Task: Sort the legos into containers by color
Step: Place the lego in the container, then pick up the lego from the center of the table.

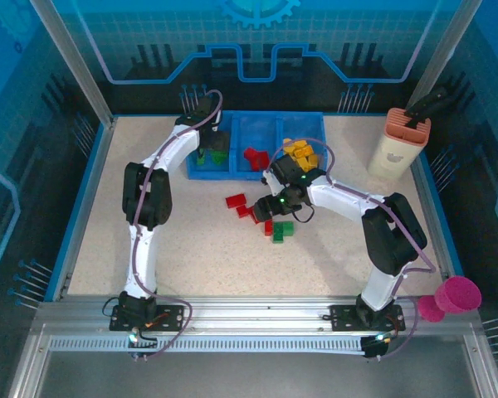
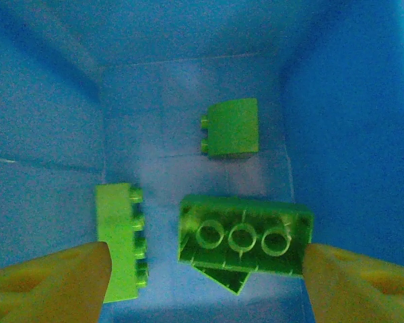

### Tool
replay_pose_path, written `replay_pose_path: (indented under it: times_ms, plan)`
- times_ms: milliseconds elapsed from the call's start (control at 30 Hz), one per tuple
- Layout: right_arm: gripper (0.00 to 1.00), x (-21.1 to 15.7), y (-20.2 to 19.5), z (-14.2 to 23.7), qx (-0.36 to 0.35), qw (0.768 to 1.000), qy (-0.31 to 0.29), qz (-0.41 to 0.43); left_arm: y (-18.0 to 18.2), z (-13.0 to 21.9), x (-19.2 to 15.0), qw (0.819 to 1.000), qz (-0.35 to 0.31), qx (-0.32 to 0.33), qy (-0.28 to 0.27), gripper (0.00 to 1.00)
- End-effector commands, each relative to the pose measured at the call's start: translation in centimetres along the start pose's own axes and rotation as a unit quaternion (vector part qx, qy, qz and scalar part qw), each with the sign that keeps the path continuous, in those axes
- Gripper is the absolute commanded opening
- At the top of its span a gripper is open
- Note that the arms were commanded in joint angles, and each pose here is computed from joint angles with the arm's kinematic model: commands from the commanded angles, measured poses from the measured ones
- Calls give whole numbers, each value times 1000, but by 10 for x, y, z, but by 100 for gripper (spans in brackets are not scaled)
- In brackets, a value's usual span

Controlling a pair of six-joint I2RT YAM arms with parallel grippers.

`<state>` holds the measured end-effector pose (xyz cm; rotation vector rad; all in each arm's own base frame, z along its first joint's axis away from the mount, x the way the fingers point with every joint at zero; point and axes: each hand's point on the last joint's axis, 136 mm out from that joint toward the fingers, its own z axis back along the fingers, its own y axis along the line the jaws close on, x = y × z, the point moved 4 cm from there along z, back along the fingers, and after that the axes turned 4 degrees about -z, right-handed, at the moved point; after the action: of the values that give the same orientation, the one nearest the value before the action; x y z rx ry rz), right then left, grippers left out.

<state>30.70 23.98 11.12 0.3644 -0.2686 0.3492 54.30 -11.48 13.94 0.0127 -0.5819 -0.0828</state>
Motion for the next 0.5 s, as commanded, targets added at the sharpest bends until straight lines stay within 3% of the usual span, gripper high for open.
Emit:
replay_pose_path:
  times_ms: [0,267,467]
  plan:
    - [83,-1,7,-2,5,1000,8,10,-2,2,9,1000,8,-15,-14,74]
    - [83,-3,8,-5,8,1000,15,10,-3,19,17,999,12,-26,-32,65]
    - [82,-7,9,-14,3,1000,25,11,-5,58,33,996,16,-47,-70,53]
